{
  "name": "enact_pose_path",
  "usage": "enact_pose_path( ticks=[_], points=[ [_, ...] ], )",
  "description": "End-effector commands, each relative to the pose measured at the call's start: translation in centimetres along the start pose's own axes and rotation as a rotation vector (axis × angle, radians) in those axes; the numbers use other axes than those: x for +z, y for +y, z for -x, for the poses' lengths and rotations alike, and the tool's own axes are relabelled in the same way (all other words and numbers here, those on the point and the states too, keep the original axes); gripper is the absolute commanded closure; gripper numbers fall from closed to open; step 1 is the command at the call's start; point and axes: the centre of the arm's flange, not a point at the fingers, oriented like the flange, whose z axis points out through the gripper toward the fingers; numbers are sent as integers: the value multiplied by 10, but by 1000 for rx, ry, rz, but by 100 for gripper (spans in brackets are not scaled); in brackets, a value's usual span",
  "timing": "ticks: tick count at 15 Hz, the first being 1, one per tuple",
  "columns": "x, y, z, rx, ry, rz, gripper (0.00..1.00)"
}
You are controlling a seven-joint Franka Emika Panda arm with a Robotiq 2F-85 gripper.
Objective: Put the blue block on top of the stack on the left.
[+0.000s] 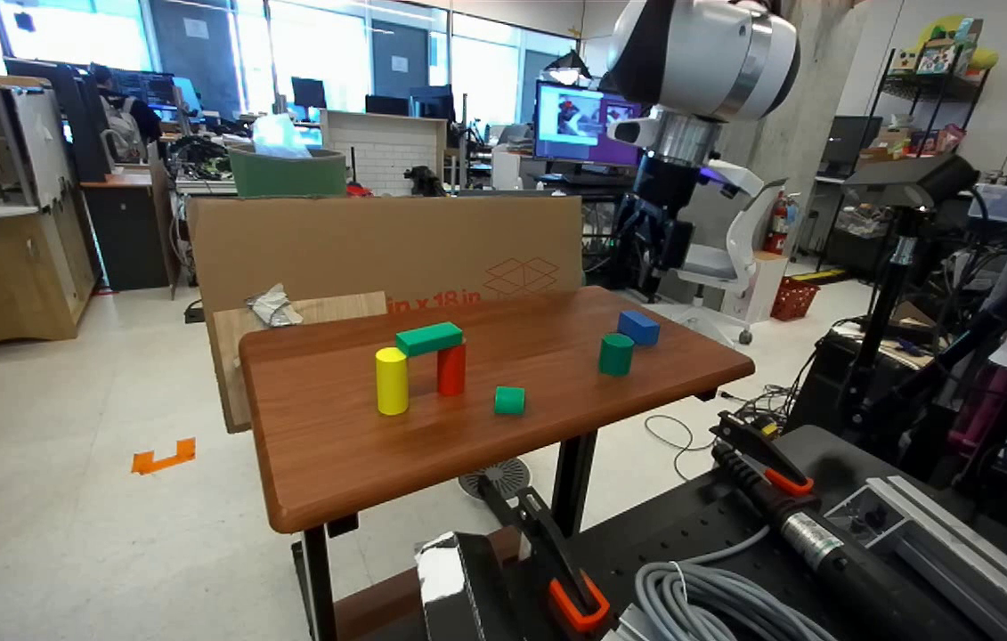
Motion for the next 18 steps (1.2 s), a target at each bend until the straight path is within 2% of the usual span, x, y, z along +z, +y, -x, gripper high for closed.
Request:
enact_pose_path(
  ticks=[1,11,18],
  points=[
    [22,-1,6,8,-66,-5,0],
    [45,-4,2,31,-167,-33,0],
    [68,-10,-2,47,-189,-44,0]
  ],
)
